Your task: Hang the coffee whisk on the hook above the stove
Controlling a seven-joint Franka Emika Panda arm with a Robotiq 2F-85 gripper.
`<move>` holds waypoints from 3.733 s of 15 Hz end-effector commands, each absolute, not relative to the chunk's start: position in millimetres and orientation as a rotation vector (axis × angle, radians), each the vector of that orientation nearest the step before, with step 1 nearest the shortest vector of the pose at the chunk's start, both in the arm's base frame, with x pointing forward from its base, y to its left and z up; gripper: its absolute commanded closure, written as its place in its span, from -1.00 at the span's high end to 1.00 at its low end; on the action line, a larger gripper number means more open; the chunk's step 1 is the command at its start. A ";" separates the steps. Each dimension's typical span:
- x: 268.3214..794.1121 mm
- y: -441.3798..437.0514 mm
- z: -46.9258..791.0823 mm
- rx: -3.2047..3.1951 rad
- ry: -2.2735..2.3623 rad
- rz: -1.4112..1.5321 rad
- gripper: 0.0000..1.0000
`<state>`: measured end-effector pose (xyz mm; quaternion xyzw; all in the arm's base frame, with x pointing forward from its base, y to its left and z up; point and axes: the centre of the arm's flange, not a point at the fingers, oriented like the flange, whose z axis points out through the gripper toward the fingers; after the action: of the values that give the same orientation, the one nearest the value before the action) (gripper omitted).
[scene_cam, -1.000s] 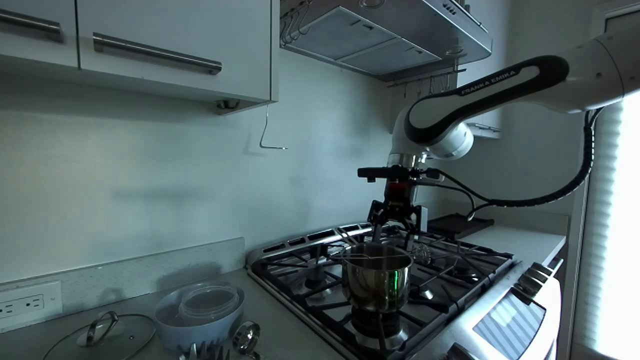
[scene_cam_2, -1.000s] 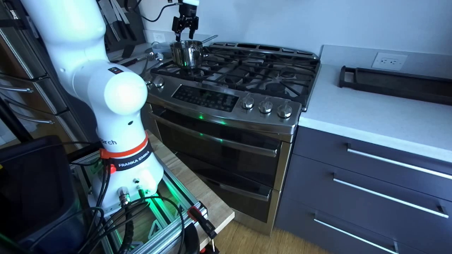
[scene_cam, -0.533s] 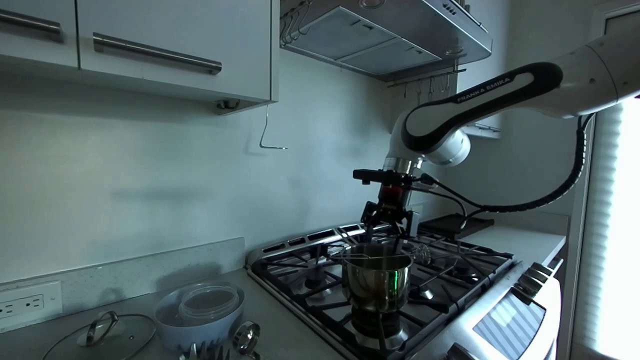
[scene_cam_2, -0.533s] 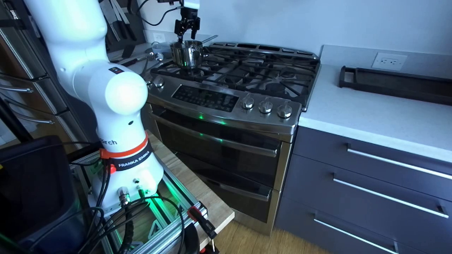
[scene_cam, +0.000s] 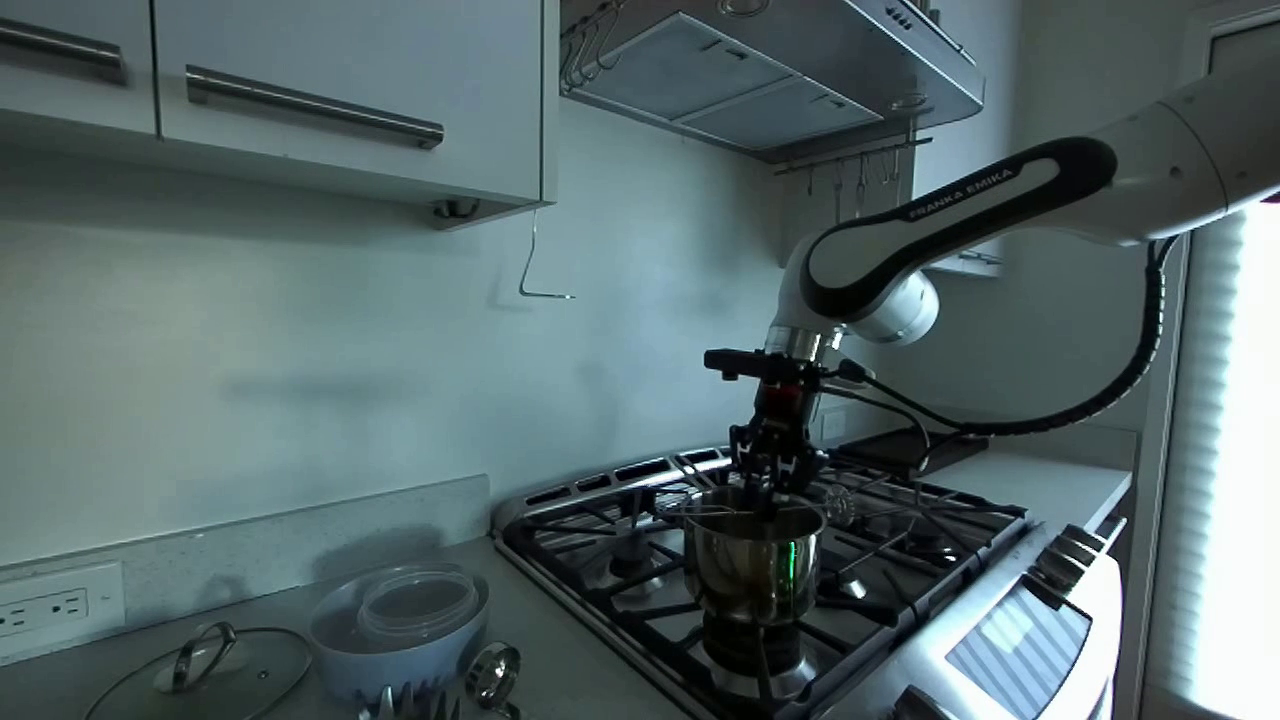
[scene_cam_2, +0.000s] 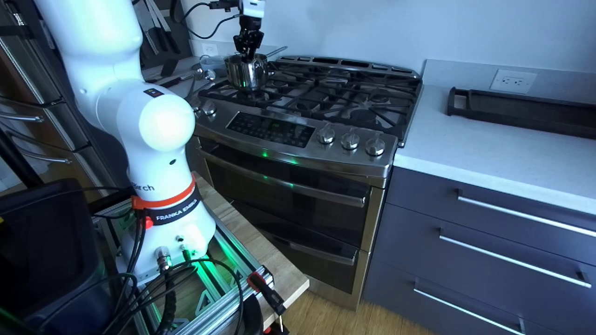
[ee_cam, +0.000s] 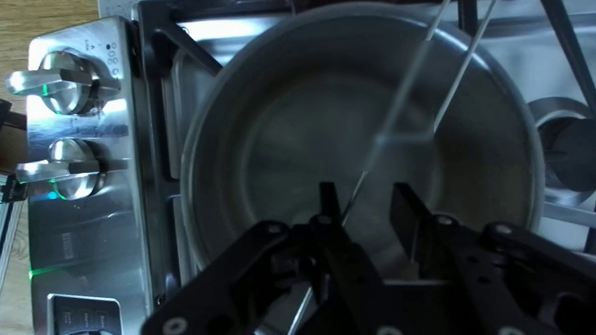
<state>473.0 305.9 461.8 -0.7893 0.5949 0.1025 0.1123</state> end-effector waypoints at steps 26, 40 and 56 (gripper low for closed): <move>475.5 236.8 576.7 -2.005 1.544 0.404 -0.98; 488.9 240.3 620.6 -1.760 1.193 0.532 -0.93; 506.0 236.3 692.3 -1.408 1.068 0.547 -0.98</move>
<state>500.6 231.7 685.1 -0.6224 0.4736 0.2285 0.5798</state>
